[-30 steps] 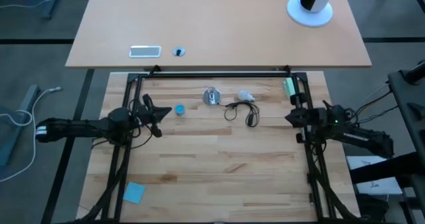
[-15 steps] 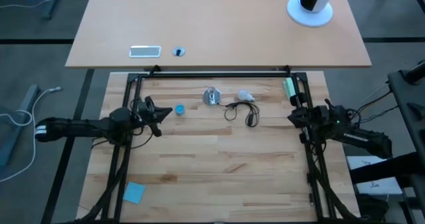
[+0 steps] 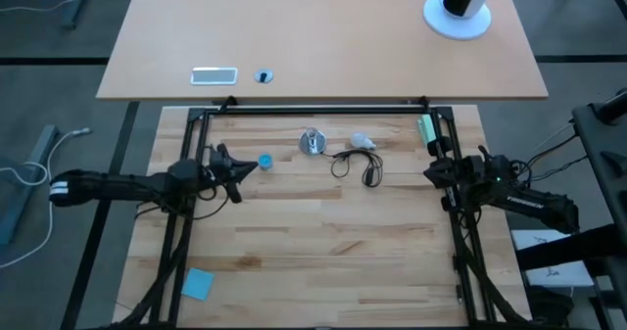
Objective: Screw lightbulb
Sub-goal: Return to Home Position
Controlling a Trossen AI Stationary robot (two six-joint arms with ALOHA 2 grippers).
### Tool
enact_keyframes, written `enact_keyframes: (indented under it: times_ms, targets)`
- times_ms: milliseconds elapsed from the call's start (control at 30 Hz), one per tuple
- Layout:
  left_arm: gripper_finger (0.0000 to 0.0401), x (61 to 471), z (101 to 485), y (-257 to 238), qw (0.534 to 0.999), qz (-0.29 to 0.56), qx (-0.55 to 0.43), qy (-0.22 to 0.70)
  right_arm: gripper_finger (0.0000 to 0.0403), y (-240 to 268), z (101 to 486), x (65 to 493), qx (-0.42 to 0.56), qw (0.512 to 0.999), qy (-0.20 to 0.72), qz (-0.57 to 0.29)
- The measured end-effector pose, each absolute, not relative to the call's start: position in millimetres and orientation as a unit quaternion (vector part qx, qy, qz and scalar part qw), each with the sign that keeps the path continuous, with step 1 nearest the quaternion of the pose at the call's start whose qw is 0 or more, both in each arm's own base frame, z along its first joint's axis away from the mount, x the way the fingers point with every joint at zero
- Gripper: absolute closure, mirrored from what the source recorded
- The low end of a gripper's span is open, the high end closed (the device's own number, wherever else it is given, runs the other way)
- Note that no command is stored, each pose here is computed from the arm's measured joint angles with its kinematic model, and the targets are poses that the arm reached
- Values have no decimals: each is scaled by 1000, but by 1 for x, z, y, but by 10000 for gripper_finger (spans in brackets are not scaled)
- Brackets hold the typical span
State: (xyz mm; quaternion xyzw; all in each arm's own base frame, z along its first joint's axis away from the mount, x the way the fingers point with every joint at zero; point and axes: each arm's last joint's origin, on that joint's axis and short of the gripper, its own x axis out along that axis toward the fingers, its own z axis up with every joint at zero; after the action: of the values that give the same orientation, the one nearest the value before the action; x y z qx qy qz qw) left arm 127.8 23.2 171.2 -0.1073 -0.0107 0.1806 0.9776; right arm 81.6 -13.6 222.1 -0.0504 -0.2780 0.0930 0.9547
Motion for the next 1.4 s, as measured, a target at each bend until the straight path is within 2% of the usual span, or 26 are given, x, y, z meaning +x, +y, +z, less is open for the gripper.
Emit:
enact_keyframes:
  times_ms: [1400]
  targets:
    - [401,141,143,25,970,192,-100,109,403,-14,222,82,-51,955,-278,93]
